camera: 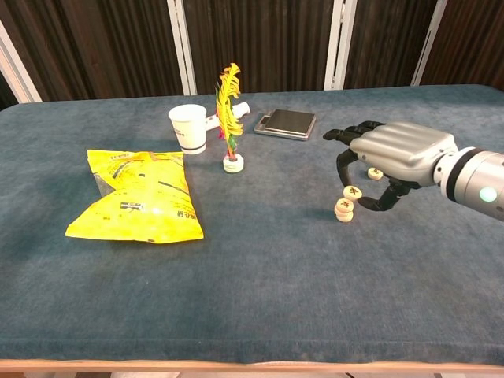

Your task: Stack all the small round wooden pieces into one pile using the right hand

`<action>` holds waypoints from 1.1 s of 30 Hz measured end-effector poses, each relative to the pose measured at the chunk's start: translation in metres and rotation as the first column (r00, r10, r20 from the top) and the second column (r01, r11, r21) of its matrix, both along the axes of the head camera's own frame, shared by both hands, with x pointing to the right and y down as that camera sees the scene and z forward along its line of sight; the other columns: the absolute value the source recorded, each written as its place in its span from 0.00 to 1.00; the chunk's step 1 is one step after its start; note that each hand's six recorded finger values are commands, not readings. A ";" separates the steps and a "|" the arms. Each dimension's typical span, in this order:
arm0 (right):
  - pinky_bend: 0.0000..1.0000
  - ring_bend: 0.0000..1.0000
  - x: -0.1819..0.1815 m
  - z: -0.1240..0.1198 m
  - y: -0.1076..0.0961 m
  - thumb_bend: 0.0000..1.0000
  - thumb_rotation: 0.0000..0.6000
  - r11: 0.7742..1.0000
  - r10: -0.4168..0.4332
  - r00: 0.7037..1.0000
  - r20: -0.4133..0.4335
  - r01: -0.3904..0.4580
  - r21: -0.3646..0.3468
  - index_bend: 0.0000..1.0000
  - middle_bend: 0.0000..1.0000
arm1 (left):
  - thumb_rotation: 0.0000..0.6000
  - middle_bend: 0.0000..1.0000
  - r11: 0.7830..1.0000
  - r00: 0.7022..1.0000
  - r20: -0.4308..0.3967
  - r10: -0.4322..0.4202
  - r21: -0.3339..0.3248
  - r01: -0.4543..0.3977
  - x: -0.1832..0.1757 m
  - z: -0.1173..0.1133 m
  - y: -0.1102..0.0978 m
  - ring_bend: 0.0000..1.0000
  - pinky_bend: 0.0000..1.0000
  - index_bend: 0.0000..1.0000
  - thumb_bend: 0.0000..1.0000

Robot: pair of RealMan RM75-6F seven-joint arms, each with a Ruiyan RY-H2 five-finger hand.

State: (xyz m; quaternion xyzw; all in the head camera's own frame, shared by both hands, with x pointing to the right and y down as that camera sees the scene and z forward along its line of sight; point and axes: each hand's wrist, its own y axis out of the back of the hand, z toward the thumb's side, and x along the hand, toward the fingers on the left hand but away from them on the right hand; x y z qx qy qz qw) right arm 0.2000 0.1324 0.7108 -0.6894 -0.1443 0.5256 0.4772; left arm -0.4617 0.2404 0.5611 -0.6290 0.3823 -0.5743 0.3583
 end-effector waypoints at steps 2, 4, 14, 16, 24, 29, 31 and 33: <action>0.00 0.00 -0.001 0.002 0.000 0.48 1.00 1.000 0.003 1.000 0.000 -0.003 -0.001 0.64 0.09 | 1.00 0.02 1.000 1.000 0.000 -0.001 -0.001 0.001 -0.001 0.000 0.000 0.00 0.03 0.00 0.50; 0.00 0.00 -0.001 0.003 -0.001 0.48 1.00 1.000 0.008 1.000 0.003 -0.008 -0.003 0.63 0.09 | 1.00 0.02 1.000 1.000 0.000 -0.002 0.002 0.002 -0.001 -0.001 0.000 0.00 0.03 0.00 0.50; 0.00 0.00 0.000 0.008 -0.005 0.48 1.00 0.999 0.025 1.000 -0.009 -0.025 -0.020 0.62 0.09 | 1.00 0.02 1.000 1.000 -0.002 -0.003 0.009 0.003 -0.001 -0.002 0.000 0.00 0.03 0.00 0.50; 0.00 0.00 0.000 0.009 -0.005 0.48 1.00 1.000 0.024 1.000 -0.010 -0.025 -0.020 0.61 0.09 | 1.00 0.02 1.000 1.000 -0.003 -0.003 0.009 0.003 -0.001 -0.002 0.000 0.00 0.03 0.00 0.50; 0.00 0.00 -0.004 0.013 -0.003 0.48 1.00 0.999 0.021 1.000 -0.006 -0.021 -0.033 0.58 0.09 | 1.00 0.02 1.000 1.000 -0.006 -0.003 0.008 0.003 -0.001 -0.002 -0.001 0.00 0.03 0.00 0.50; 0.00 0.00 -0.005 0.015 -0.003 0.48 1.00 0.999 0.021 1.000 -0.007 -0.021 -0.038 0.55 0.09 | 1.00 0.02 1.000 1.000 -0.006 -0.003 0.002 0.003 -0.001 -0.001 -0.001 0.00 0.03 0.00 0.50; 0.00 0.00 -0.005 0.015 -0.002 0.48 1.00 0.999 0.021 1.000 -0.008 -0.021 -0.040 0.52 0.09 | 1.00 0.02 1.000 1.000 -0.008 -0.003 0.002 0.003 -0.001 -0.002 -0.001 0.00 0.03 0.00 0.50; 0.00 0.00 -0.005 0.014 -0.002 0.48 1.00 0.999 0.021 1.000 -0.006 -0.021 -0.042 0.49 0.09 | 1.00 0.02 1.000 1.000 -0.009 -0.003 0.002 0.003 -0.001 -0.002 -0.001 0.00 0.03 0.00 0.50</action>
